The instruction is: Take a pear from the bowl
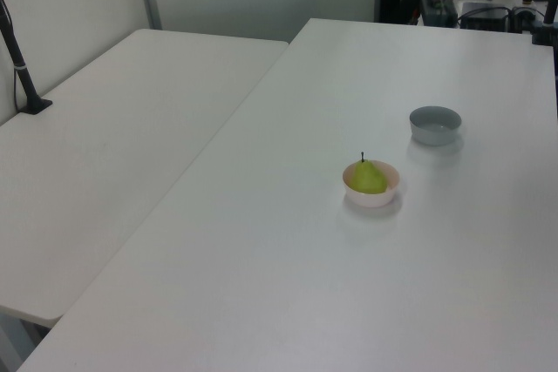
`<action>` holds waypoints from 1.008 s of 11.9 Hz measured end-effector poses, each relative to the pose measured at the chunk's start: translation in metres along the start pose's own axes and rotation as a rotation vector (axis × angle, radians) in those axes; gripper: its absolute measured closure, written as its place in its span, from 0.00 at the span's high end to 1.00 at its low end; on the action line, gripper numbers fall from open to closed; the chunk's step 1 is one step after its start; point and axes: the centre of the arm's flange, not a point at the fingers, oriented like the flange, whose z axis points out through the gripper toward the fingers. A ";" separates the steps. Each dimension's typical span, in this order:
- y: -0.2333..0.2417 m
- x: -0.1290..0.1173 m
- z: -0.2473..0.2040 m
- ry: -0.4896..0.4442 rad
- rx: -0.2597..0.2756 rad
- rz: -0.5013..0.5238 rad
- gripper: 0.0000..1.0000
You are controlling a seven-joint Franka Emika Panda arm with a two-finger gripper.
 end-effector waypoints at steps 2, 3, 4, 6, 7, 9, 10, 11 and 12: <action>-0.001 0.000 0.001 -0.003 0.001 -0.001 1.00; -0.001 0.000 0.002 -0.005 0.001 -0.001 1.00; -0.001 0.000 0.003 -0.006 0.002 -0.001 1.00; -0.001 0.000 0.004 -0.008 0.002 0.000 1.00; -0.001 0.000 0.004 -0.008 0.002 0.000 1.00; -0.001 0.000 0.004 -0.008 0.002 0.000 1.00; -0.001 0.000 0.004 -0.009 0.002 0.000 1.00; -0.001 0.000 0.004 -0.008 0.002 0.000 1.00; -0.001 0.000 0.004 -0.009 0.003 -0.001 1.00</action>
